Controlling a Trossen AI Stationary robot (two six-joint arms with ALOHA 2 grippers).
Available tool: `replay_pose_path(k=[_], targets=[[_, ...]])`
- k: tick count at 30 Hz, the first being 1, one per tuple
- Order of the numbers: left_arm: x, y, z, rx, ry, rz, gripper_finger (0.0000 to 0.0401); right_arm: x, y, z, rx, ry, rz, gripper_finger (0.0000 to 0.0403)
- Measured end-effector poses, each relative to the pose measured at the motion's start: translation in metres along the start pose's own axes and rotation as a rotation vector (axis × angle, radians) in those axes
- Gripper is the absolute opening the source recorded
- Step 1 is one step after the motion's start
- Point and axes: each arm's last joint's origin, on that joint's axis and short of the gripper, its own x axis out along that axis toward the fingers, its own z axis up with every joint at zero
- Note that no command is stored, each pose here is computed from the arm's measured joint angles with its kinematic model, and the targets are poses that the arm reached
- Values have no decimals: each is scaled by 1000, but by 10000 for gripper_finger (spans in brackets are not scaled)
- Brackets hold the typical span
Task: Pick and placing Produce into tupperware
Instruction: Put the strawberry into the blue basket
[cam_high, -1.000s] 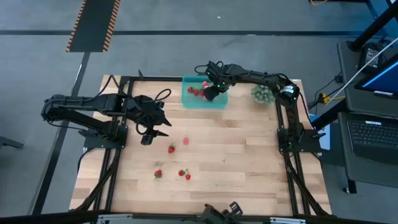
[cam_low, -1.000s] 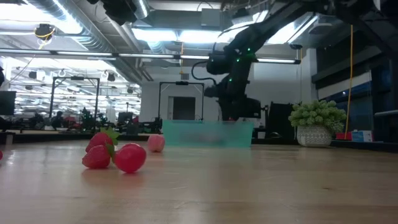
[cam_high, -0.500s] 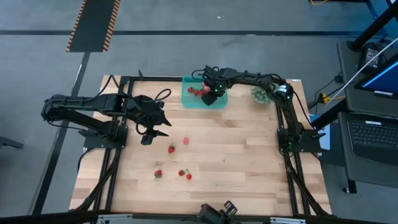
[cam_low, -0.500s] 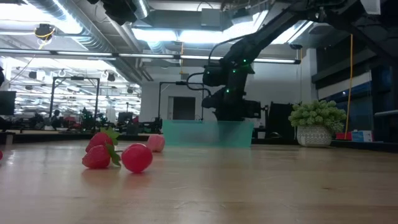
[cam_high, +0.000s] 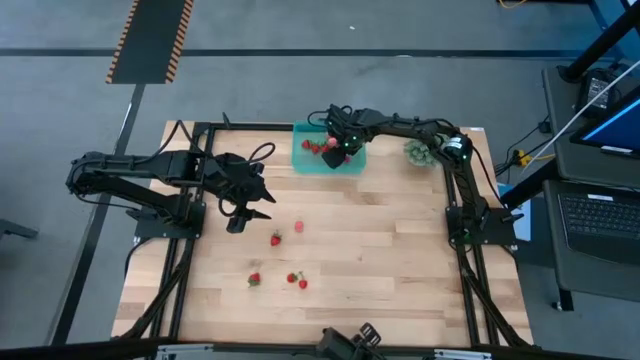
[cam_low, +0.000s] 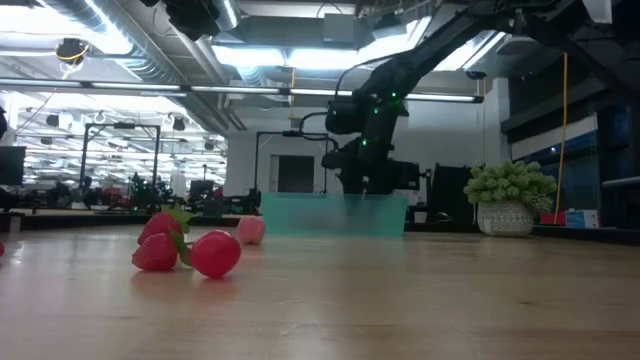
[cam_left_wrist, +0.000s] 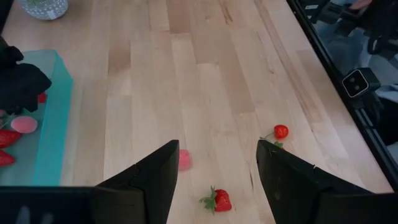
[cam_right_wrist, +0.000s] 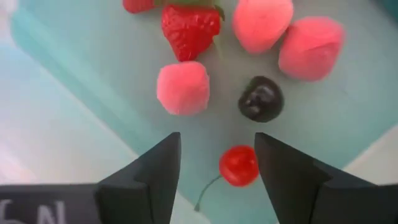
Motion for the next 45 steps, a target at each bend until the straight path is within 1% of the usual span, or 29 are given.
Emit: replay_pose_path(k=[4,7,9,11,13,15,18,20,22,24,27,30,33,38,42,45], targets=[[0,0,0,0,0,0,208,-28,4,8,11,-47,15,197],[0,0,0,-1,0,0,208,-56,9,13,11,-64,21,184],[0,0,0,-1,0,0,208,-75,14,15,34,-76,28,176],[0,0,0,-1,0,0,208,-92,21,14,52,-70,32,170],[0,0,0,-1,3,0,208,-106,33,8,41,-56,32,166],[0,0,-2,-3,18,-1,208,-114,45,-4,11,-16,18,163],[0,0,-5,-9,53,-4,208,-123,69,-27,-64,39,-34,160],[0,0,-6,-11,64,-5,208,-129,84,-45,-80,71,-87,157],[0,-1,-7,-11,68,-6,208,-137,102,-62,-101,74,-113,155],[0,-1,-7,-29,69,-5,208,-149,118,-80,-136,76,-115,155],[0,-1,-10,-96,102,-23,208,-165,143,-104,-212,58,-80,155],[-1,-2,-13,-91,132,-29,208,-172,163,-124,-244,22,-74,155],[-1,-1,-13,-70,135,-15,208,-175,176,-139,-240,-14,-92,155],[-1,-2,-17,-154,173,-8,211,-179,194,-158,-211,-50,-82,155],[-3,-2,-22,-212,232,9,237,-180,203,-168,-203,-66,-62,155],[-2,-3,-28,-235,304,10,266,-181,208,-169,-199,-117,-65,155]])
